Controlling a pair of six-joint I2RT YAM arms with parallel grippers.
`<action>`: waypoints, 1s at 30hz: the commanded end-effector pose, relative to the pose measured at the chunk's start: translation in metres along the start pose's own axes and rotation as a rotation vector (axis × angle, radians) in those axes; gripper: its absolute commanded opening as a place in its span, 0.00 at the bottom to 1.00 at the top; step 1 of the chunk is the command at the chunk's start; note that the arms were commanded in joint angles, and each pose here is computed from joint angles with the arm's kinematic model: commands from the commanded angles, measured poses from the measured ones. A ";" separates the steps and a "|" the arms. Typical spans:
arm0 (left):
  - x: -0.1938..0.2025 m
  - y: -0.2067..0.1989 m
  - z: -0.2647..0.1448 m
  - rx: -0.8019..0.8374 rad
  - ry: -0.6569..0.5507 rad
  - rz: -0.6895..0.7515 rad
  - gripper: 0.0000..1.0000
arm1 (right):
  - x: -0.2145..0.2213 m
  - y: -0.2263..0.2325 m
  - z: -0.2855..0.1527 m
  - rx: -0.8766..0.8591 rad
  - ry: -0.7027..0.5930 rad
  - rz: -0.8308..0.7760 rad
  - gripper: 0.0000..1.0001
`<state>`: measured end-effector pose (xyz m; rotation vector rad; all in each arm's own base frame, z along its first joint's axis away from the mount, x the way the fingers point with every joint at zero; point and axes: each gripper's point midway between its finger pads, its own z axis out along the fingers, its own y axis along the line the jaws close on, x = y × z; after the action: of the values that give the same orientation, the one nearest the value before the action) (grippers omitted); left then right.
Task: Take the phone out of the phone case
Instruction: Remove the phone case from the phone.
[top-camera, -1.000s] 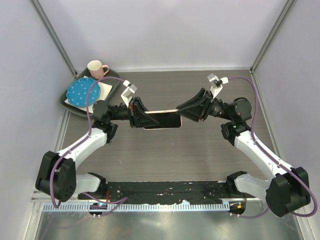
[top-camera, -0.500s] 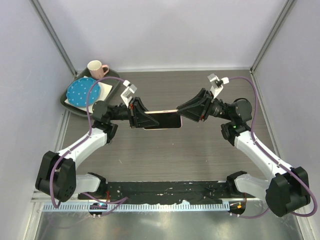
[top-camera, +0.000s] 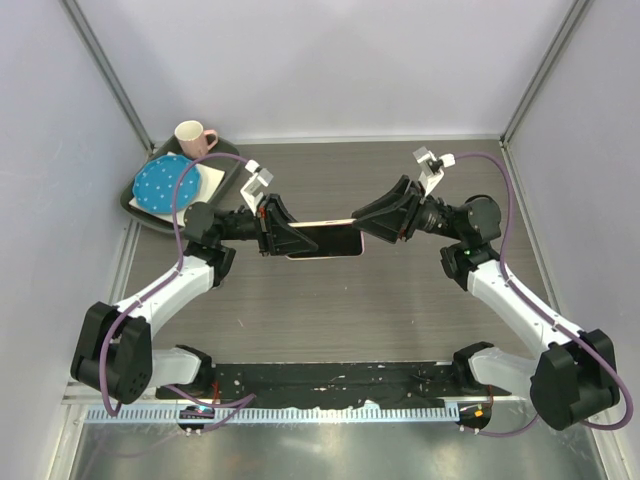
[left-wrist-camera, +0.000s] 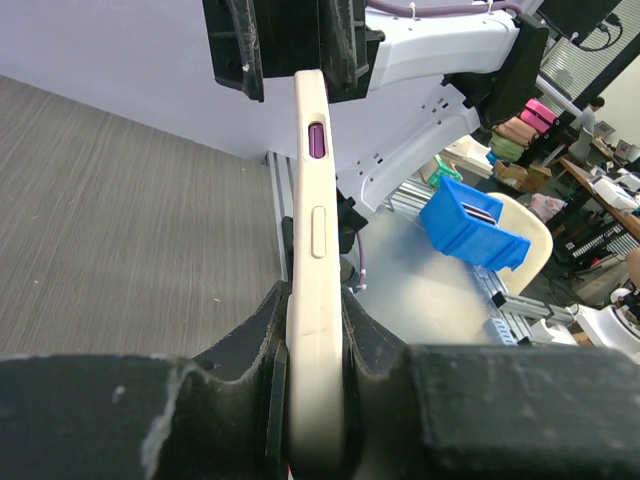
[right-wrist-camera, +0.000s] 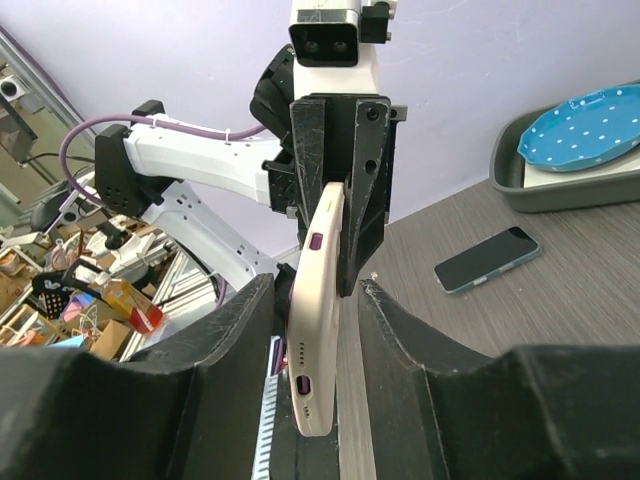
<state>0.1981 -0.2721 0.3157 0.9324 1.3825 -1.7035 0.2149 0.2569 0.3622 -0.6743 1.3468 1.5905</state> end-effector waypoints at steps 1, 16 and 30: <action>-0.027 -0.014 0.002 0.018 -0.054 0.126 0.00 | -0.018 0.016 0.003 -0.052 -0.055 -0.045 0.46; -0.027 -0.013 0.002 0.016 -0.056 0.124 0.00 | -0.011 0.006 0.003 -0.024 -0.039 -0.059 0.36; -0.026 -0.015 0.002 0.024 -0.045 0.144 0.00 | -0.016 0.026 0.004 -0.101 -0.046 -0.009 0.35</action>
<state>0.1981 -0.2718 0.3162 0.9398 1.3720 -1.6964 0.2096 0.2569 0.3760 -0.6566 1.2995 1.6592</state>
